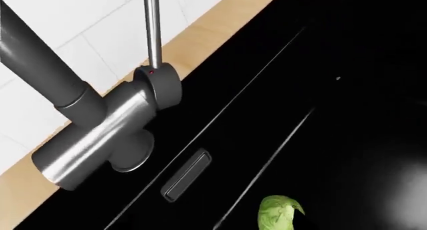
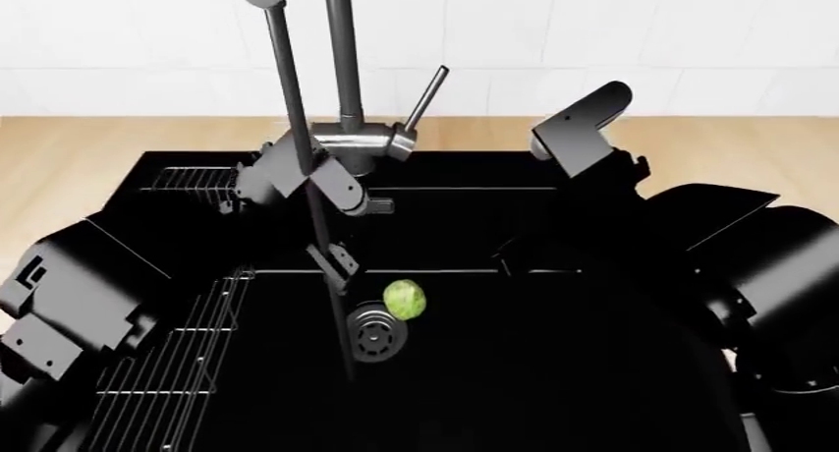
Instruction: Pick the peachs and avocados from the sink and place them in one bowl. Place the brussel sprout in the other bowl. Then turn off the sink faucet.
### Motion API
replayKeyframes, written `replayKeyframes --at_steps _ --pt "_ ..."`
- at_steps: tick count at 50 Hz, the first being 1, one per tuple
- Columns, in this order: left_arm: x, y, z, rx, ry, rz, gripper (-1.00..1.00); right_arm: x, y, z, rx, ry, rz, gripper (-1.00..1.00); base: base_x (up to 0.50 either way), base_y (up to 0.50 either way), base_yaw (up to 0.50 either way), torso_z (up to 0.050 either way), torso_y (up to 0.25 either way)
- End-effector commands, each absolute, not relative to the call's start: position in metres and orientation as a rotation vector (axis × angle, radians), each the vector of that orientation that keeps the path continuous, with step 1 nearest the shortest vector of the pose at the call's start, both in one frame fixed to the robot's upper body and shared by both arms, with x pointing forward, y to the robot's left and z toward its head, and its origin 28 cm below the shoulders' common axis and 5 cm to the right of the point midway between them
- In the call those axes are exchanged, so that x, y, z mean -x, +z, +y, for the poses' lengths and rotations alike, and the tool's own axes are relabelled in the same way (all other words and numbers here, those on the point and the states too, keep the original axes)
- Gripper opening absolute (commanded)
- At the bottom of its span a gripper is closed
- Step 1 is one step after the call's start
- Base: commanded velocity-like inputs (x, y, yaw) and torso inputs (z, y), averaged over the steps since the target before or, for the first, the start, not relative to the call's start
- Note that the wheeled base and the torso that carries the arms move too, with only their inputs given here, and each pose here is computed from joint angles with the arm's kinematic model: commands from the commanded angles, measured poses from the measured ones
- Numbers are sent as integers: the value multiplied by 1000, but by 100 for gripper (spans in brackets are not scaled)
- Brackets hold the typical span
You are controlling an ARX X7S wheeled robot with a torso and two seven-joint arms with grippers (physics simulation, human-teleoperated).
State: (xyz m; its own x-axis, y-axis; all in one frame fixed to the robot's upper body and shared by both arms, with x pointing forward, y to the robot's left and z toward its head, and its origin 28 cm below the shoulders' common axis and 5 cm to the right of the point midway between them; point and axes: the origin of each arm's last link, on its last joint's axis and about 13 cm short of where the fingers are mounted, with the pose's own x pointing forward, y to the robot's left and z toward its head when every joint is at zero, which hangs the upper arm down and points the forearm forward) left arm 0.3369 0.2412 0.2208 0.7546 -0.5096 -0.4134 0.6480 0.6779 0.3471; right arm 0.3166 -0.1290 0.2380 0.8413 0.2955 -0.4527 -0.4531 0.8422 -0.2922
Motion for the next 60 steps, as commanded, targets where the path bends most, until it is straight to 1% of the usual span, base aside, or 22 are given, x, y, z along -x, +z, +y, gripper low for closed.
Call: replayKeyframes --at_steps 1,7,11,17,29,41,46,52,60 --pt "-328 218 242 -557 -718 329 100 -310 246 -132 415 395 387 100 0 0 0 0 -250" --pt "-329 220 239 -562 -727 325 100 -309 251 -133 411 391 363 100 0 0 0 0 -247" --pt "-333 226 236 -584 -729 340 100 -308 257 -134 407 392 339 100 0 0 0 0 0" --pt "-339 224 228 -683 -721 337 100 -306 264 -134 413 394 325 100 0 0 0 0 0" --pt "-349 218 215 -685 -800 428 100 -303 267 -135 412 389 313 100 0 0 0 0 0" --pt "-350 215 207 -705 -874 458 100 -302 268 -137 397 381 304 100 0 0 0 0 0" --pt "-356 213 206 -699 -856 458 100 -302 265 -137 393 383 306 100 0 0 0 0 0" --pt "-366 212 206 -693 -777 459 100 -302 264 -137 391 383 307 100 0 0 0 0 0" --pt "-375 205 202 -686 -781 476 100 -300 263 -138 384 387 306 100 0 0 0 0 0"
